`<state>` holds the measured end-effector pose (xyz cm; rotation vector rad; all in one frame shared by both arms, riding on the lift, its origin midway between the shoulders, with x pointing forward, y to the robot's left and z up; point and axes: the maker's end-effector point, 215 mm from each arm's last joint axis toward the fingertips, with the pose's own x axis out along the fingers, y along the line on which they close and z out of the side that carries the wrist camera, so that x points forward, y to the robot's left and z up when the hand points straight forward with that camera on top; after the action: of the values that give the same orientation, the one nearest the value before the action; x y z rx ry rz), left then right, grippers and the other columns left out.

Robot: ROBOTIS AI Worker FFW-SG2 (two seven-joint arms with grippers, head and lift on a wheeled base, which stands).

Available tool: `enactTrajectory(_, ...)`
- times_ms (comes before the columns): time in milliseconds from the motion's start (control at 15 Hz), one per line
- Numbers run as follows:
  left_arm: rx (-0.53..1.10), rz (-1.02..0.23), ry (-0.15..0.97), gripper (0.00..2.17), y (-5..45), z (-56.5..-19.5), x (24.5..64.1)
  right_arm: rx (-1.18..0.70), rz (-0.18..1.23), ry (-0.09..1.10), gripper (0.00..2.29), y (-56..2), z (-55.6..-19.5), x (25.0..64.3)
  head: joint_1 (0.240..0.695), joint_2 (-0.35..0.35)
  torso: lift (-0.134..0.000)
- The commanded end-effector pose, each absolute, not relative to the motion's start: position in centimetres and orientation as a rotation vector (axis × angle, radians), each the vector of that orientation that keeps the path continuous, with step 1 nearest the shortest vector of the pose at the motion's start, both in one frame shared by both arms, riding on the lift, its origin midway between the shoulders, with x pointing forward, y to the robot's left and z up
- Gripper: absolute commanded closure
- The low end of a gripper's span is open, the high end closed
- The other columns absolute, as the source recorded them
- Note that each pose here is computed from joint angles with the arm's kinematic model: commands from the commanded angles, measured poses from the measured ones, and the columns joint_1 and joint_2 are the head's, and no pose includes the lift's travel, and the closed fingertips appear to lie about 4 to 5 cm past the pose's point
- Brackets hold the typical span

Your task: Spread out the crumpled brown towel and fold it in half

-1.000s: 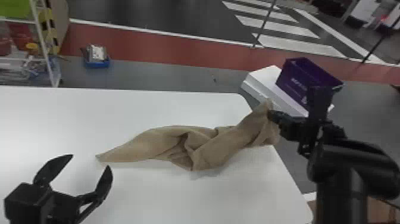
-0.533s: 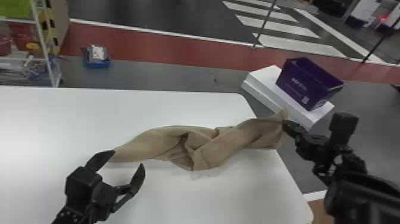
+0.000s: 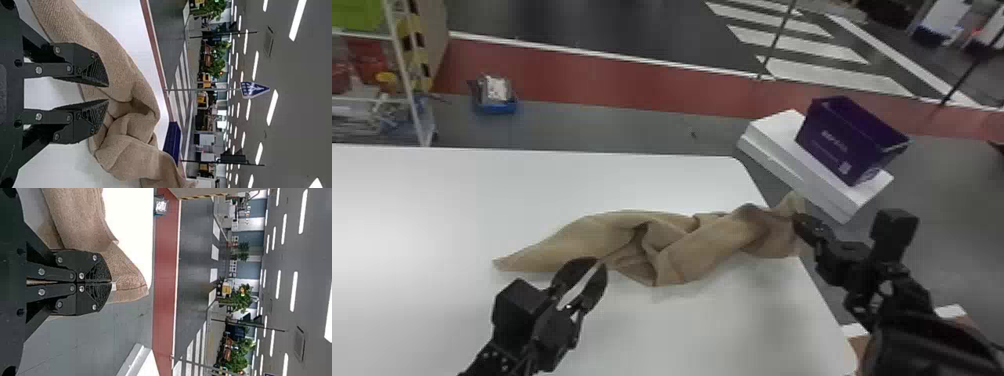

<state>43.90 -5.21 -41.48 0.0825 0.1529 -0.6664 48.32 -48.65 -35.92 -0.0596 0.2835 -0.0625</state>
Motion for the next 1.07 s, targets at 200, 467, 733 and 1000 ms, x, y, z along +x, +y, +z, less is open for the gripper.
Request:
enactTrajectory(200,0.062,-0.772,0.179,0.76,-10.6,-42.7,42.3,-0.069,-0.031,0.303,1.36,-46.6,-37.1,46.9,0.695,-0.35,-0.124)
enactTrajectory(467,0.073,-0.775,0.154,0.47,-12.0,-42.2,43.3,-0.074,-0.022,0.308,1.36,-45.9,-37.2,46.2,0.695,-0.35,-0.124)
enactTrajectory(733,0.078,-0.802,0.173,0.47,-13.4,-43.1,43.3,-0.074,0.004,0.303,1.36,-44.4,-37.4,46.6,0.695,-0.35,-0.124)
enactTrajectory(1000,0.114,-0.838,0.208,0.47,-14.6,-45.4,42.7,-0.069,0.034,0.3,1.36,-42.5,-37.8,46.9,0.695,-0.35,-0.124)
